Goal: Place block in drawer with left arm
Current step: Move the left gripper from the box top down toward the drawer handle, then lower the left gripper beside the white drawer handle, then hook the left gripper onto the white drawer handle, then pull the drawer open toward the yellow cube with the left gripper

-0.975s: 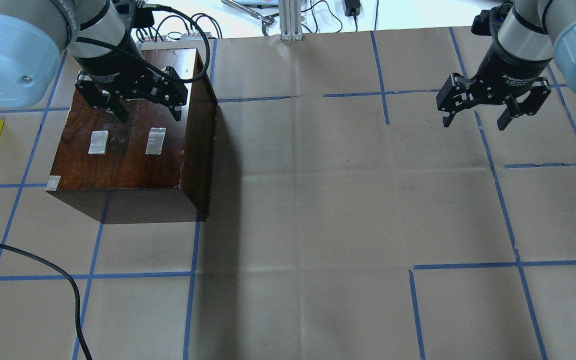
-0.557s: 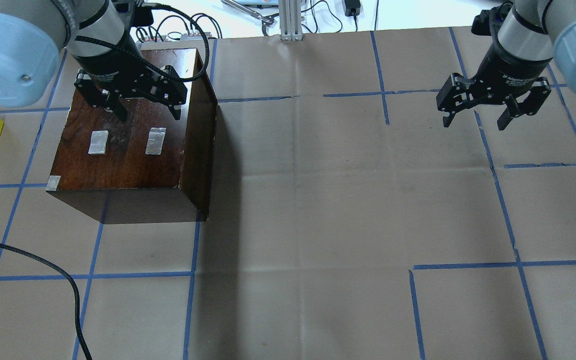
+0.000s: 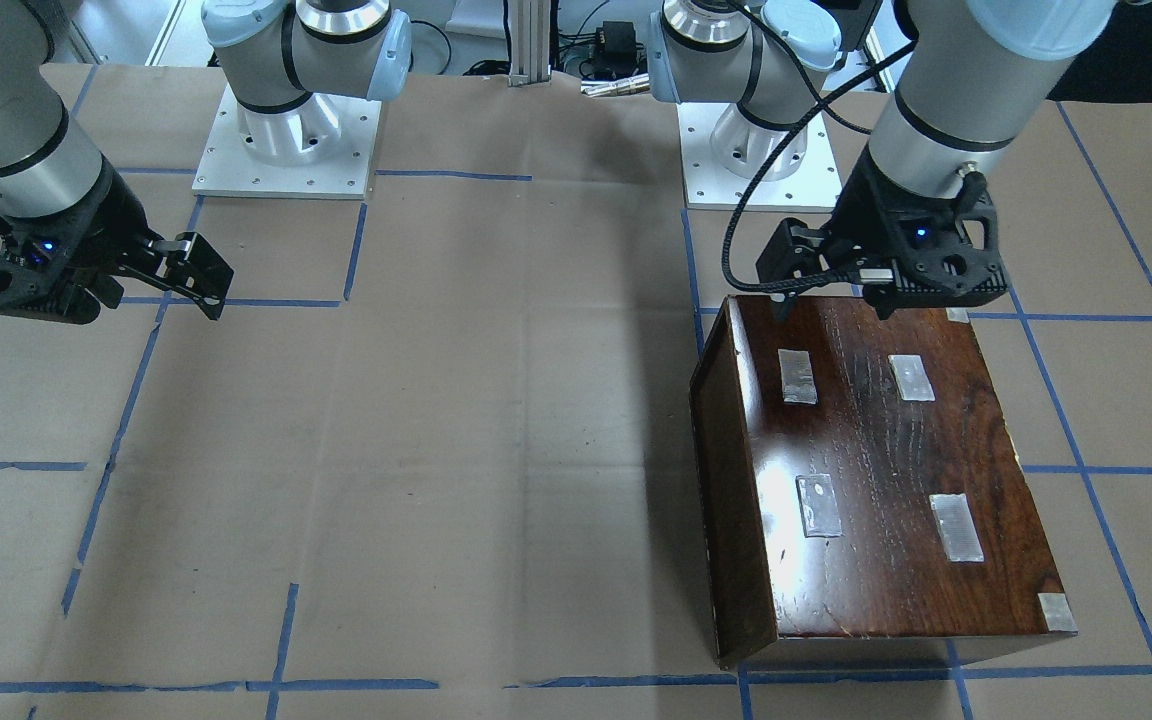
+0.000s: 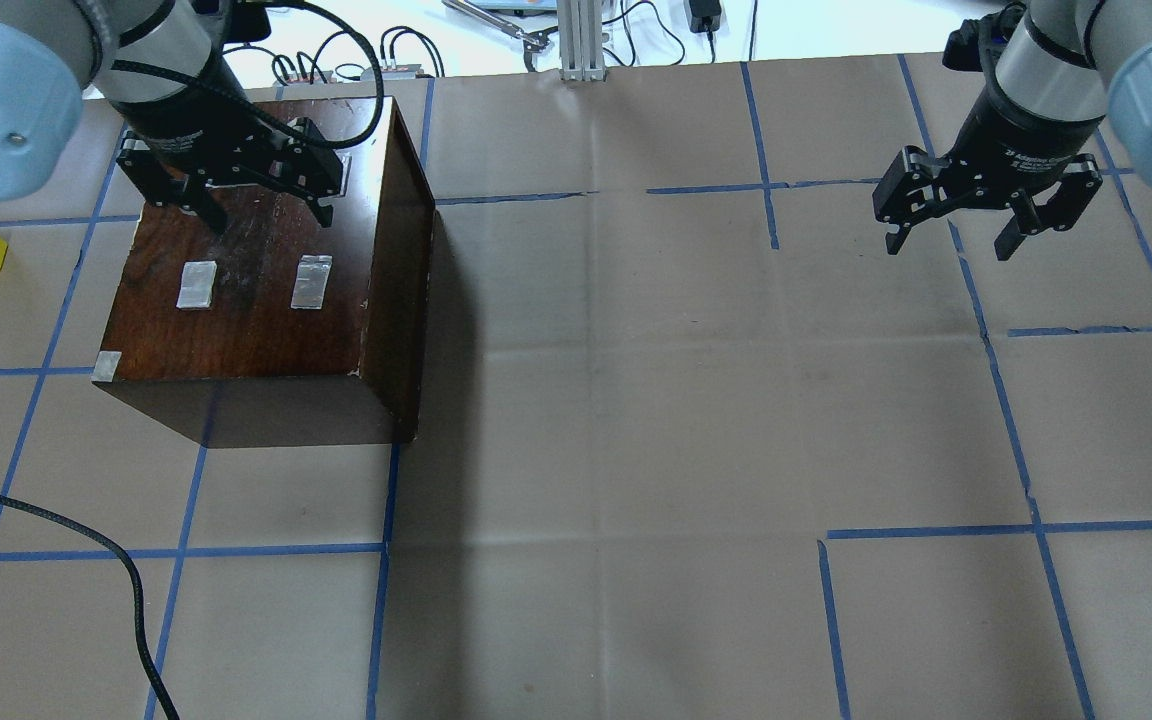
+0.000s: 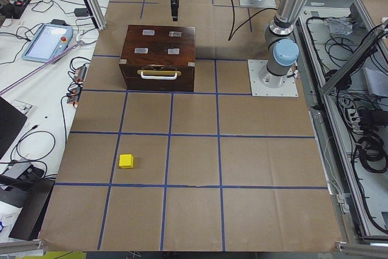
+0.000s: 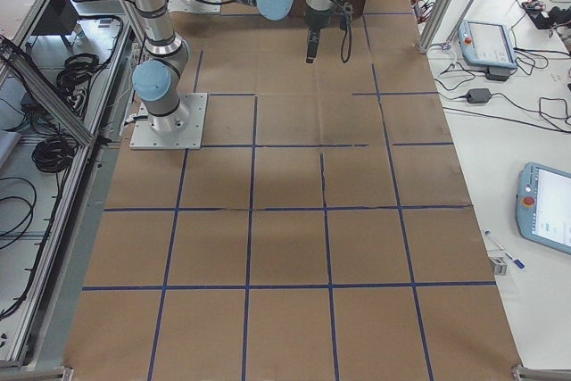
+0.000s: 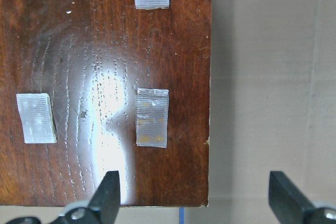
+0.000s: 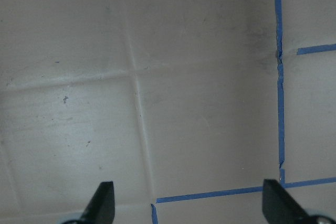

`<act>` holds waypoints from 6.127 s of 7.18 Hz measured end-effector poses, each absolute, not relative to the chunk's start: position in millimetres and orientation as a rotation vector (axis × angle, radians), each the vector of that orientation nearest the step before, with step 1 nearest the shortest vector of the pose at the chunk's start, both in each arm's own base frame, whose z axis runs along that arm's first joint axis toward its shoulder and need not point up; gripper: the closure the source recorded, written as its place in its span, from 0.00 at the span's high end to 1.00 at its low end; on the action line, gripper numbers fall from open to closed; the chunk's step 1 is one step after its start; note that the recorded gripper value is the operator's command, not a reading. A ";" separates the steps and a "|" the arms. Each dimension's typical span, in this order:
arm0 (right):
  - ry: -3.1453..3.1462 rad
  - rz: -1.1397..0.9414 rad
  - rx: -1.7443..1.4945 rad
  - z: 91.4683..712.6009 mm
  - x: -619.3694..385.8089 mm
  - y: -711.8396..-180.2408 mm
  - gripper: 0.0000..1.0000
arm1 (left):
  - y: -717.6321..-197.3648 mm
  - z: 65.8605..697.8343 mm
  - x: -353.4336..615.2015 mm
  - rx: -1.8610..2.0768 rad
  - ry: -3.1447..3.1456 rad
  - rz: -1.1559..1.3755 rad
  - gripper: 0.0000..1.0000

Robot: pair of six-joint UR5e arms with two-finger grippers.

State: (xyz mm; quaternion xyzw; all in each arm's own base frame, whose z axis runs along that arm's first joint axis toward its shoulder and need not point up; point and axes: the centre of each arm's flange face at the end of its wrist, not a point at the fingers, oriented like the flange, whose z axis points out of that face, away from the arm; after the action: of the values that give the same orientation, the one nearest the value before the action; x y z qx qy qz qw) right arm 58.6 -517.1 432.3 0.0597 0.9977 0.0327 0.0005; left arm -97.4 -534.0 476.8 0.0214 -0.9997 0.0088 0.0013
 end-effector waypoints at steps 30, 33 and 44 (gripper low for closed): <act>3.133 0.102 0.187 432.6 58.6 -517.2 1.00 | -616.8 285.9 224.0 -0.091 -2.767 0.059 0.98; 3.133 0.102 0.188 432.5 58.6 -517.2 1.00 | -618.8 286.4 226.9 -0.091 -2.772 0.062 0.98; 3.133 0.102 0.187 432.6 58.6 -517.2 1.00 | -609.2 286.9 274.3 -0.104 -2.903 0.047 0.98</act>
State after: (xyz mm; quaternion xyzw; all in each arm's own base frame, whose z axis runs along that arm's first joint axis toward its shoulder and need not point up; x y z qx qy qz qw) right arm 58.6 -517.2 432.6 0.0597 0.9977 0.0324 0.0005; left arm 274.3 -609.2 286.9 -0.0355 -0.9923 0.0162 0.1177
